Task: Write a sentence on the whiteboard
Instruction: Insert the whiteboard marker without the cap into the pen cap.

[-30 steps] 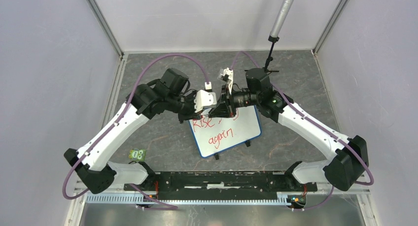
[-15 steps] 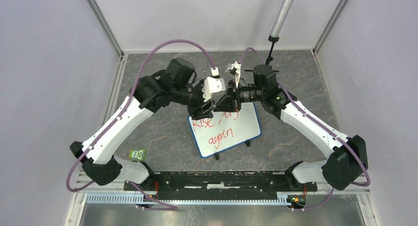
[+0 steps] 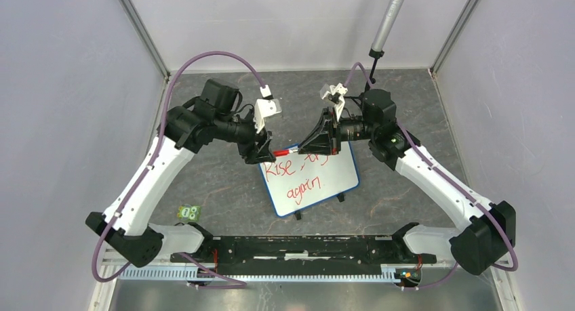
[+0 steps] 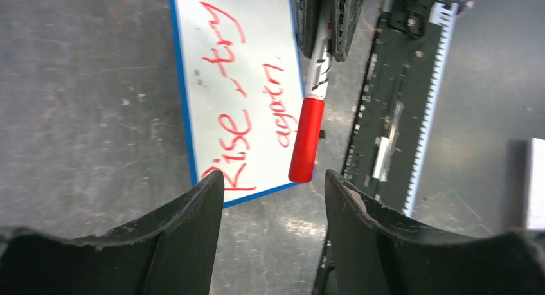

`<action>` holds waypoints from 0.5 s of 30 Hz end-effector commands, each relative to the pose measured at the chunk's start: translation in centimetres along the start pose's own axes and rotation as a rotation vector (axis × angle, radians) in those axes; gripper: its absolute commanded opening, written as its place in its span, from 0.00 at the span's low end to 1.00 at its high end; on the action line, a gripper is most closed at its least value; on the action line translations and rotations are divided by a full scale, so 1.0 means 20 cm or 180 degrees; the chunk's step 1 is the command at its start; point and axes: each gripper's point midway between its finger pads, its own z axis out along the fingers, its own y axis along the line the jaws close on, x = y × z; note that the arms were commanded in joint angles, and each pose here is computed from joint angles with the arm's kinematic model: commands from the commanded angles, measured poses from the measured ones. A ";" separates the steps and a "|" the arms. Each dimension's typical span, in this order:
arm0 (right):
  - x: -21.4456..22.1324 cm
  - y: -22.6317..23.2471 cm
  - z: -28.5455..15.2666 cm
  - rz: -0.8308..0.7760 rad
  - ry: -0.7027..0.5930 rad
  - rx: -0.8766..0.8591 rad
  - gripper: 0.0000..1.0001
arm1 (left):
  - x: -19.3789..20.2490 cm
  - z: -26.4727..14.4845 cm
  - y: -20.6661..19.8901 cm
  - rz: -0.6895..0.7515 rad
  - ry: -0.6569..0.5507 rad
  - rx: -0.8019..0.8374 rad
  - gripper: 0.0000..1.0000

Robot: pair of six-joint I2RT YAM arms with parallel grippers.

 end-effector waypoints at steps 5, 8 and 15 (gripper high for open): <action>-0.02 0.08 0.01 -0.0153 -0.0011 -0.0199 0.00 | -0.02 0.05 -0.22 -0.0159 -0.0126 0.0781 0.59; -0.02 0.08 0.01 -0.0155 0.0006 -0.0206 0.00 | -0.02 0.08 -0.27 -0.0118 -0.0077 0.0915 0.49; -0.02 0.10 0.03 -0.0185 0.0030 -0.0245 0.00 | -0.04 0.12 -0.29 -0.0113 -0.0069 0.1029 0.17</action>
